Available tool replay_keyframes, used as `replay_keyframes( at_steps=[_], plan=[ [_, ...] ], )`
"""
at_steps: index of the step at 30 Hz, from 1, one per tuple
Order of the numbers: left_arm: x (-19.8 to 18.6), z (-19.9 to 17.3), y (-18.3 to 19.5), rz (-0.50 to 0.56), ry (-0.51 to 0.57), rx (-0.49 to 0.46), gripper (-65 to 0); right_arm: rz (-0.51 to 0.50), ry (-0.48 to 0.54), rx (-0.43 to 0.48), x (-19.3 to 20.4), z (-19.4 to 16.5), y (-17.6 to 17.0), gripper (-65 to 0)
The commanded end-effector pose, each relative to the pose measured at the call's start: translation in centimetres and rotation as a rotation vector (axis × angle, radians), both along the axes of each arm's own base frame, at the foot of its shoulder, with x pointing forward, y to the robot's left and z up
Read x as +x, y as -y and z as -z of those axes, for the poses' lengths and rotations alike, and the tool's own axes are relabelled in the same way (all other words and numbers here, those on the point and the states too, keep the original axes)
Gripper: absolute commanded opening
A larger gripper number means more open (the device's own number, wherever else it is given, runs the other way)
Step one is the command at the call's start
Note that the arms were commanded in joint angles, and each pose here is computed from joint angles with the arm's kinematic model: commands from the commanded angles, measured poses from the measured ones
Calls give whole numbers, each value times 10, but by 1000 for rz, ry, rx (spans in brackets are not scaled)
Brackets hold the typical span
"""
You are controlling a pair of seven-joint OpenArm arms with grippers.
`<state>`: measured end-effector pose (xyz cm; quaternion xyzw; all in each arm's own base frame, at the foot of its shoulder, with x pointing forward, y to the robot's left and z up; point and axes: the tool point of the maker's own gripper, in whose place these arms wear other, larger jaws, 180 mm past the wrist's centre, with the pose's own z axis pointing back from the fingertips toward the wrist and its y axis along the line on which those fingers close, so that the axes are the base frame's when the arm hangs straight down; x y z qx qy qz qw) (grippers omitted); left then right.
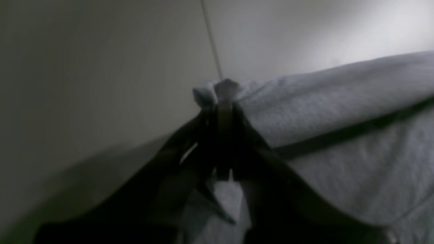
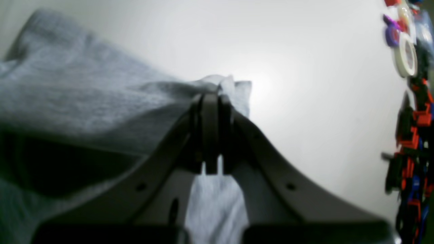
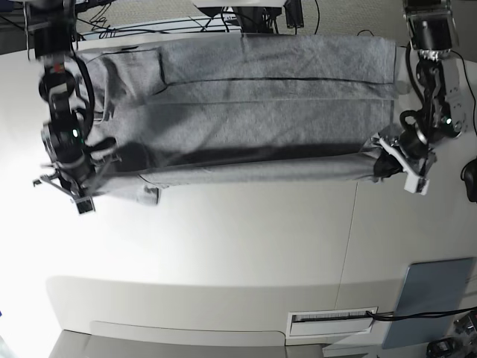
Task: Fold the T-shirt properly
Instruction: 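Lift both grippers and fold that side over onto the first fold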
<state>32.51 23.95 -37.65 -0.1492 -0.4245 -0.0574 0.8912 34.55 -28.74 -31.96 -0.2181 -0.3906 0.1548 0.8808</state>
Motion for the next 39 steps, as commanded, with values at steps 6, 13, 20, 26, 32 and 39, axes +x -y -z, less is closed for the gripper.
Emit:
replay_keyframes(
  at_steps=[6, 13, 20, 26, 32, 39],
  plan=[
    [-23, -9, -16, -38, 23, -9, -650, 18, 38, -38, -35, -19, 13, -650],
    [-53, 7, -8, 10, -28, -10, -650, 42, 1, -69, -81, -16, 14, -650],
    [-64, 14, -8, 11, -56, -13, -650, 63, -48, -97, -122, -11, 8, -650],
    [-72, 19, -8, 11, -76, -12, -650, 96, -89, -121, -149, -5, 7, -650],
    [-75, 21, -8, 12, -84, -10, -650, 103, -125, -127, -161, 1, 7, -650],
    [-77, 23, -10, 17, -96, 13, -650, 116, -172, -165, -174, 6, 13, -650]
  ],
)
